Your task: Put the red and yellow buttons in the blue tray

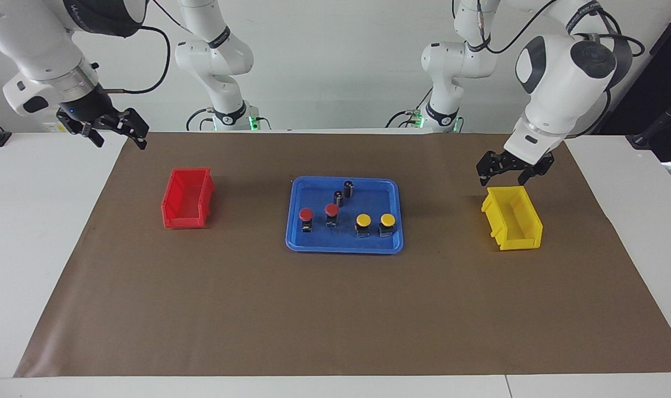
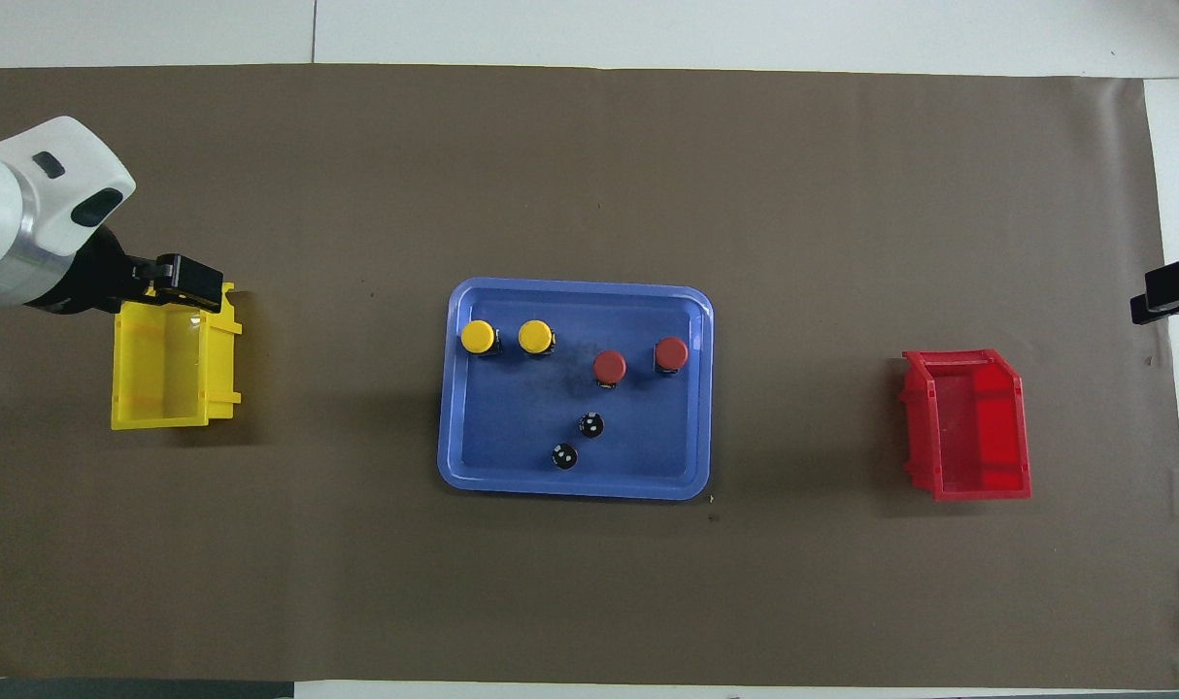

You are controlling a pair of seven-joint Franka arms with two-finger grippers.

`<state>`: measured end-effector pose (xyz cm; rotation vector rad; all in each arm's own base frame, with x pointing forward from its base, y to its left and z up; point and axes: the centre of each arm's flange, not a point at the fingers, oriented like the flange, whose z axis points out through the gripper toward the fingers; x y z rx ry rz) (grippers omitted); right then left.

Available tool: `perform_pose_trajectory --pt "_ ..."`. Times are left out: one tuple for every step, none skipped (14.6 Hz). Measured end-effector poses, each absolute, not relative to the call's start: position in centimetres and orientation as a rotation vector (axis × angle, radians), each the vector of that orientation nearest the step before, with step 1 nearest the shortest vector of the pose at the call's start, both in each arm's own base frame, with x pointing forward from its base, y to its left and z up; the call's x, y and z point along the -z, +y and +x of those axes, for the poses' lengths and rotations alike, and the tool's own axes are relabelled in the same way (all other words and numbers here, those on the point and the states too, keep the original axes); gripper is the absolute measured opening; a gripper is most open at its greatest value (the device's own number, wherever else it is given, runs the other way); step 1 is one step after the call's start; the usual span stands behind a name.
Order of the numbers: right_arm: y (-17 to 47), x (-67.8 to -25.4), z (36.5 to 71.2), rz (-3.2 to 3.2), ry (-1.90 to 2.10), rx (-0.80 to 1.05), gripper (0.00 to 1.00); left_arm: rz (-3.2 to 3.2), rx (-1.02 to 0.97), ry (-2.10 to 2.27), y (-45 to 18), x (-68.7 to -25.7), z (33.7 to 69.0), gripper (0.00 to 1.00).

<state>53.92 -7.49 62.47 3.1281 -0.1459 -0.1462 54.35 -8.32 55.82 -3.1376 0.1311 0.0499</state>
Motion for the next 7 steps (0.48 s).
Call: perform_pose_trajectory --pt "-7.5 -62.5 53.9 3.128 -0.146 0.144 1.0 -3.139 -0.057 0.118 -7.7 -56.6 53.8 1.0" --pt "-7.5 -62.5 53.9 3.128 -0.146 0.144 1.0 -3.139 -0.064 0.106 -7.1 -57.3 53.3 1.0" --pt "-7.5 -62.5 53.9 3.128 -0.146 0.144 1.0 -3.14 -0.065 0.104 -6.5 -57.8 52.9 1.0" --pt "-7.5 -62.5 53.9 3.128 -0.147 0.145 1.0 -3.141 -0.06 0.12 -5.8 -58.2 52.7 1.0" --pt "-7.6 -62.5 53.9 3.128 -0.15 0.146 1.0 -3.142 -0.053 0.137 -5.1 -58.6 52.6 1.0" --pt "-7.8 -62.5 53.9 3.128 -0.154 0.147 1.0 -3.142 -0.048 0.147 -4.4 -58.9 52.5 1.0" --pt "-7.9 -62.5 53.9 3.128 -0.158 0.147 1.0 -3.143 -0.043 0.152 -4.1 -59.0 52.4 1.0"
